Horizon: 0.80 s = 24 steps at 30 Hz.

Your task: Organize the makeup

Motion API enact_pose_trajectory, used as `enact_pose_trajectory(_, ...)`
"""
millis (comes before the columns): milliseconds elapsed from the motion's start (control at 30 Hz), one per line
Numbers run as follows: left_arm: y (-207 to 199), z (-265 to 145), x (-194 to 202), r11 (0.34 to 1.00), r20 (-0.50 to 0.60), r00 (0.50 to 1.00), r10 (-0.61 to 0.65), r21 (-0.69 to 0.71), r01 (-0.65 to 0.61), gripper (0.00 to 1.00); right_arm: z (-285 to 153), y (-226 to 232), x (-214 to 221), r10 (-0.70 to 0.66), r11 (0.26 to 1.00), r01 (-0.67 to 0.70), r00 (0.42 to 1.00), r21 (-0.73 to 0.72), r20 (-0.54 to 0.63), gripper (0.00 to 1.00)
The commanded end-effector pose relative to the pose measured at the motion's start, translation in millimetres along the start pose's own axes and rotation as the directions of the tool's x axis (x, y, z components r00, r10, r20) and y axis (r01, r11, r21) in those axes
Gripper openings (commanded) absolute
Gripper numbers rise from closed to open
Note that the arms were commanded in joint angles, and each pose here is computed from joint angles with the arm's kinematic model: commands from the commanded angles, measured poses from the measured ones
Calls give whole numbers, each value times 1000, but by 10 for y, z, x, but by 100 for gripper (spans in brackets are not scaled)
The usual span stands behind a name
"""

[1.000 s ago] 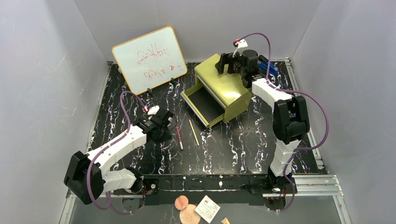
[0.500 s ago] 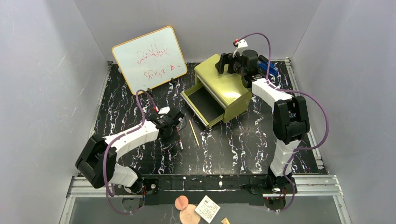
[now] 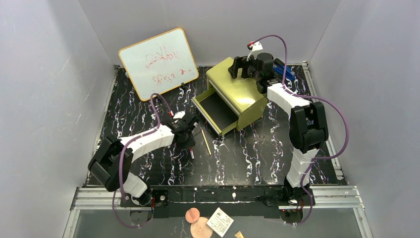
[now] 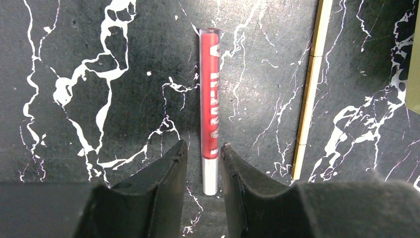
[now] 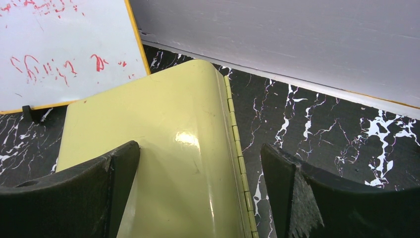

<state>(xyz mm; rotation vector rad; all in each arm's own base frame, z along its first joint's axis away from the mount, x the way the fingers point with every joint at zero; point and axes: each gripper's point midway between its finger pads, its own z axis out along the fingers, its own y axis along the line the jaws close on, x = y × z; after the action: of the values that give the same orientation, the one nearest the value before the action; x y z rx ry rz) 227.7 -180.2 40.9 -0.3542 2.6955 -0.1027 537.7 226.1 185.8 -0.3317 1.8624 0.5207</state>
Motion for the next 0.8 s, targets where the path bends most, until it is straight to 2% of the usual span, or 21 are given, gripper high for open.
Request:
enact_pose_trajectory(0, -6, 56, 20, 1000, -1, 1000, 17, -6, -17, 30, -665, -100, 2457, 142, 989, -83, 706, 119, -694, 99)
enact_pose_trajectory(433, 147, 256, 199, 998, -43, 999, 34, -60, -36, 28, -669, -114, 2485, 141, 989, -77, 702, 123, -698, 99)
enact_pose_trajectory(500, 164, 271, 212, 997, -47, 998, 34, -66, -37, 22, -667, -114, 2495, 142, 989, -78, 700, 123, -700, 99)
enact_pose_trajectory(600, 163, 286, 228, 997, -51, 998, 33, -64, -36, 3, -669, -115, 2503, 142, 989, -78, 699, 123, -701, 99)
enact_pose_trajectory(633, 156, 285, 226, 998, -49, 998, 32, -61, -35, 0, -672, -120, 2500, 143, 989, -78, 699, 124, -701, 99)
enact_pose_trajectory(767, 131, 251, 184, 998, -37, 999, 35, -51, -37, 0, -668, -120, 2488, 142, 989, -77, 701, 123, -699, 99)
